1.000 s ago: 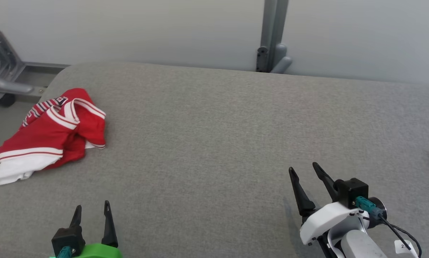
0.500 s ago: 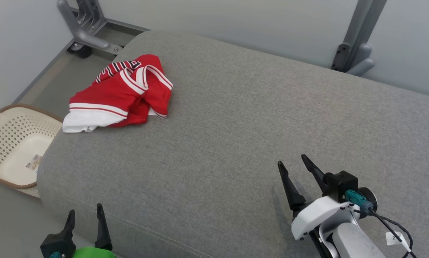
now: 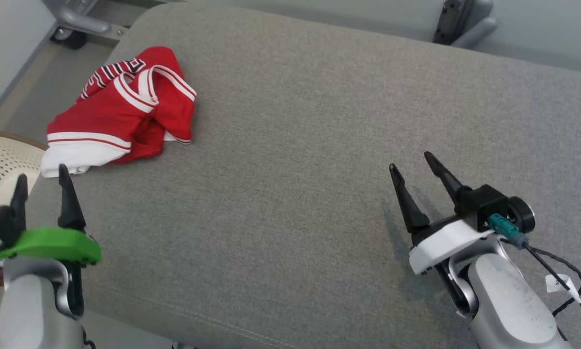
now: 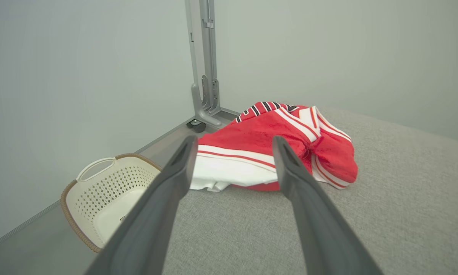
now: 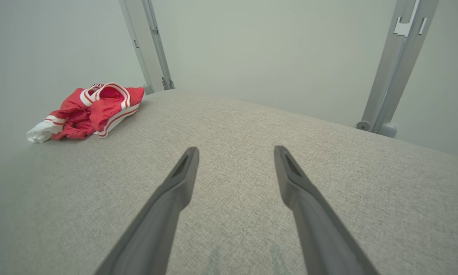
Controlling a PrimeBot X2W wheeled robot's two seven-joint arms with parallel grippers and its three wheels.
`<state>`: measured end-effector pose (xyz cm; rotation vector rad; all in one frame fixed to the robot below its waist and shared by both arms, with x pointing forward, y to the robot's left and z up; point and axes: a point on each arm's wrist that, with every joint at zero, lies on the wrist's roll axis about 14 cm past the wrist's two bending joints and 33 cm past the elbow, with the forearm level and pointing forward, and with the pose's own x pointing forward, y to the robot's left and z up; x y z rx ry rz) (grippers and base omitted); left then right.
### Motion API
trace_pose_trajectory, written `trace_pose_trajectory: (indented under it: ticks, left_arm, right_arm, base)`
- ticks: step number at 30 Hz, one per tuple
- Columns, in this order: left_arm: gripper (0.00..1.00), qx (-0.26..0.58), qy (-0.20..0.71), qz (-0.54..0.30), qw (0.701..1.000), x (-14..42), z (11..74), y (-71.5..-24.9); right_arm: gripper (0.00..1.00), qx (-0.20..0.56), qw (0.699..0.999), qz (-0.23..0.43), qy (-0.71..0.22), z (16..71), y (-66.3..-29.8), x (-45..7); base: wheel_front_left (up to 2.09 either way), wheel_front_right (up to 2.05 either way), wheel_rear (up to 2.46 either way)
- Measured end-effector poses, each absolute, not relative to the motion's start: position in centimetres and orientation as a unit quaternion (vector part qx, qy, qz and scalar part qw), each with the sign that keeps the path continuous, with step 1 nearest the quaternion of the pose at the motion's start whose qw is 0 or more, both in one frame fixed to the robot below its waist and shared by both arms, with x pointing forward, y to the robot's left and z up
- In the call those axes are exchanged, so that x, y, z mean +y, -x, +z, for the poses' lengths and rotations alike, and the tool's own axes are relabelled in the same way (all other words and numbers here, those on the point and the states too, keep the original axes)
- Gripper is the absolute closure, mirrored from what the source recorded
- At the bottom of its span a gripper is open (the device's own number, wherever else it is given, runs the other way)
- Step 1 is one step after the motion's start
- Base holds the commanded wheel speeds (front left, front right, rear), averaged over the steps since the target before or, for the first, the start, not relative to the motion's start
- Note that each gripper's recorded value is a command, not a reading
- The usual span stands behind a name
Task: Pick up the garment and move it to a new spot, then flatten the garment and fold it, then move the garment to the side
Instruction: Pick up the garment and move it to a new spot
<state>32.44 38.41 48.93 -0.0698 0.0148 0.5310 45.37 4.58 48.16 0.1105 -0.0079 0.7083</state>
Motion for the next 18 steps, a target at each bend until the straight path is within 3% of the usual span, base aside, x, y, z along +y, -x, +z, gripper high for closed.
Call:
trace_pose_trajectory:
  ticks: [7, 18]
  left_arm:
    - [0.0, 0.035, -0.022, 0.202, 0.979, 39.4, 49.4, -42.2]
    - [0.0, 0.188, 0.01, 0.171, 0.967, 37.3, 38.6, -48.7]
  right_arm:
    - [0.0, 0.001, 0.949, 0.31, -0.06, 45.7, -49.1, 1.6]
    - [0.0, 0.054, 0.97, 0.232, -0.058, 39.9, -50.8, -4.7]
  base:
    - [0.0, 0.0, 0.0]
    - [0.0, 0.0, 0.0]
